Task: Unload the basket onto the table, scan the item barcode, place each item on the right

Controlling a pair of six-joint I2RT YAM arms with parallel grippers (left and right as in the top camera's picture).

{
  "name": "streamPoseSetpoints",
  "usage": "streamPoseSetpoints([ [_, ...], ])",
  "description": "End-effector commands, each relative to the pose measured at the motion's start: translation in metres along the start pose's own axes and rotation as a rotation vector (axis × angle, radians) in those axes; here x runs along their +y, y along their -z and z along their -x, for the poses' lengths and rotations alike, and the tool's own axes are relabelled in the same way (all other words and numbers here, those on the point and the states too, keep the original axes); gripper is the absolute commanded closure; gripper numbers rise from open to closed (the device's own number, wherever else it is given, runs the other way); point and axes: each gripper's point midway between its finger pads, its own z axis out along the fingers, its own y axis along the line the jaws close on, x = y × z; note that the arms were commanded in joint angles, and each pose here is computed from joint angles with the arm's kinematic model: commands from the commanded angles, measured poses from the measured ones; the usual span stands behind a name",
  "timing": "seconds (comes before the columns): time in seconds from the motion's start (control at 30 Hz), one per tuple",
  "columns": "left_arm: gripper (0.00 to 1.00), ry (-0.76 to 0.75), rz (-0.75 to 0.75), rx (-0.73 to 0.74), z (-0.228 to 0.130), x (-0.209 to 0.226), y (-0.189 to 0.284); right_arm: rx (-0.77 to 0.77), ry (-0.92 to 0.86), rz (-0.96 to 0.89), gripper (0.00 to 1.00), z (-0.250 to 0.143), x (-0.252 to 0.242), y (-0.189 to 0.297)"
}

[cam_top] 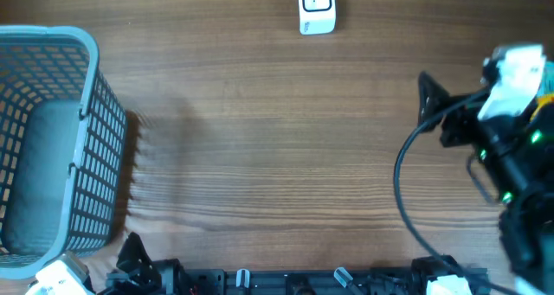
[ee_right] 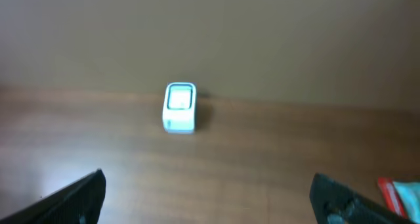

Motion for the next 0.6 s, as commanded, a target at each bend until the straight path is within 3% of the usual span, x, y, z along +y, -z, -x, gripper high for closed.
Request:
streamPoseSetpoints([
  [0.0,0.0,-0.011,0.0,-0.011,0.001,0.0,0.001,-0.073,-0.006,-0.021,0.0,-0.036,-0.012,0.004],
  [0.4,0.0,-0.011,0.0,-0.011,0.001,0.0,0.001,-0.563,0.011,-0.047,0.0,-0.111,-0.026,0.026],
  [0.57,0.0,-0.011,0.0,-0.011,0.001,0.0,0.001,-0.503,-0.027,-0.059,0.0,-0.158,-0.035,-0.006],
])
